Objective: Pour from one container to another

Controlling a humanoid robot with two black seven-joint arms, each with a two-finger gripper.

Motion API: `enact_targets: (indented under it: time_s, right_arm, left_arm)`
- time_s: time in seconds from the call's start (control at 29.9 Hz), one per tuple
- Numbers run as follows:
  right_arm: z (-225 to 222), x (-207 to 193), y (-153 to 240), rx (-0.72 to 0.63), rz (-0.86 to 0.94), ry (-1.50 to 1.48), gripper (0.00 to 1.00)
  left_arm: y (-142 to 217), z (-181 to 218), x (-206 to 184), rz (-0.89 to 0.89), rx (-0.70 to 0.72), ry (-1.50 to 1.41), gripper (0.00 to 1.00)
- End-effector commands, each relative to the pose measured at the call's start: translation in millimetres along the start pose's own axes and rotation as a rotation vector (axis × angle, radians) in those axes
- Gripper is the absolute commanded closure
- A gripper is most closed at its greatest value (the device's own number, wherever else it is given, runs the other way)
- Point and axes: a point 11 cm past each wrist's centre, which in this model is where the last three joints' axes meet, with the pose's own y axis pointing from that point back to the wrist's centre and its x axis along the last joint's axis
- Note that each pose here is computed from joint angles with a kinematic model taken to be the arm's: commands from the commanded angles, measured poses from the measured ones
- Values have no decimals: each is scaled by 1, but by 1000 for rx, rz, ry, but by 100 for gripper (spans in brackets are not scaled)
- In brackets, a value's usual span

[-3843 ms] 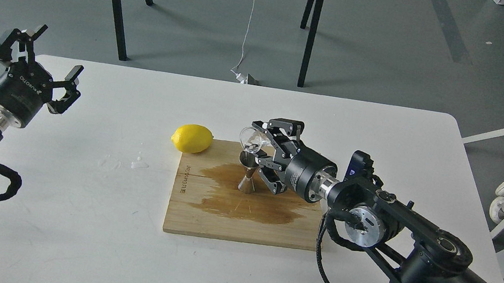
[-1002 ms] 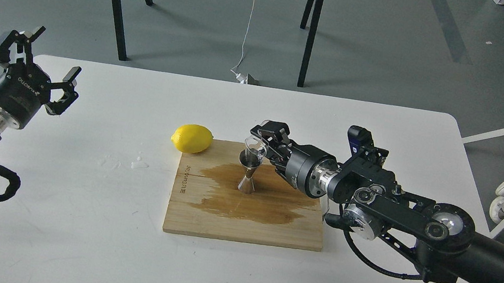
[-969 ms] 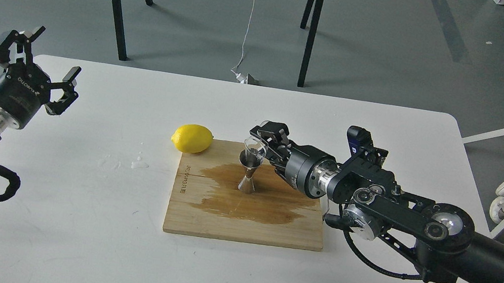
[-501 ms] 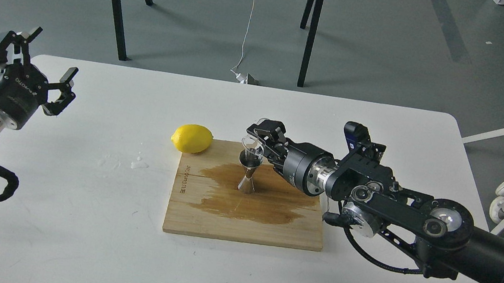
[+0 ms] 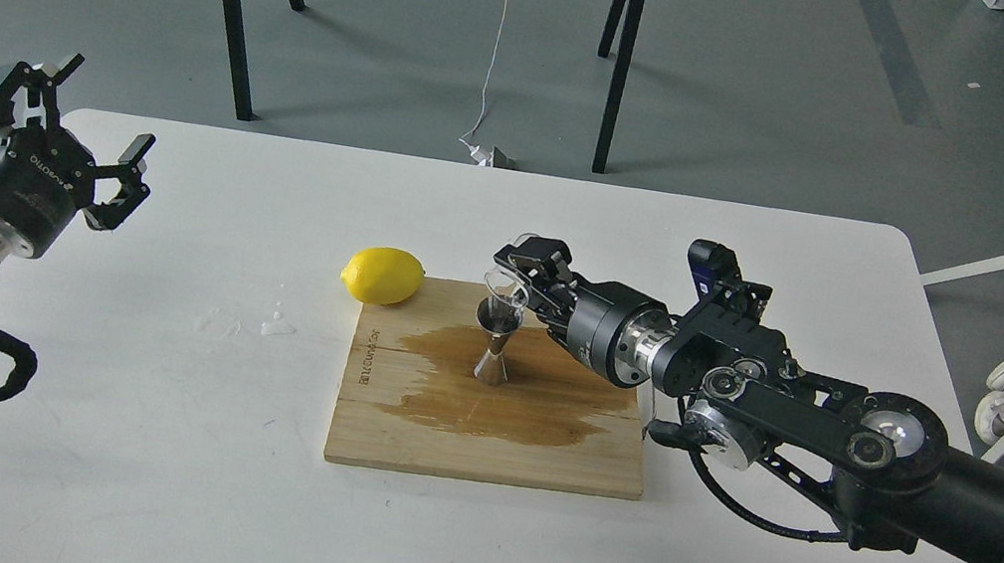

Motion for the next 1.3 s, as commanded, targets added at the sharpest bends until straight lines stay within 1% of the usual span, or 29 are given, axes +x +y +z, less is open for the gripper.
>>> enact_targets:
  time_s: [0.0,0.13,0.23,0.33,0.43,0.57,0.67,0.74,0.8,0.87,0.97,1.1,1.27]
  right_arm:
    - [-12,10,2,43,30,-50,66]
    - [-20,21,5,78,58,-106,66]
    - [-15,28,10,108,77,-231,66]
    - [-17,41,21,193,119,-382,65]
    - [-9,58,37,292,167,-575,65]
    - [18,82,65,411,213,-870,66]
    - [50,101,92,507,265,-1088,66]
    - [68,107,106,573,283,-1229,66]
    - [90,105,112,616,296,-1376,66]
    - [113,102,116,632,327,-1478,66]
    - [136,96,119,642,369,-1586,66]
    - [156,93,123,663,402,-1736,67]
    - [183,92,125,647,468,-1836,67]
  left_arm:
    - [0,0,0,0,0,0,1]
    - [0,0,0,0,0,0,1]
    - [0,1,0,0,0,-1,1]
    - [0,1,1,2,0,-2,1]
    - [1,0,1,3,1,-2,1]
    - [1,0,1,2,1,0,1]
    - [0,0,0,1,0,-1,1]
    - [0,0,1,2,-1,1,1]
    - [0,0,1,3,0,1,1]
    - [-1,-4,-2,1,0,12,1]
    - [-1,-6,-3,1,-2,23,1]
    - [6,-8,3,18,6,23,2]
    - [11,-6,9,35,4,24,1]
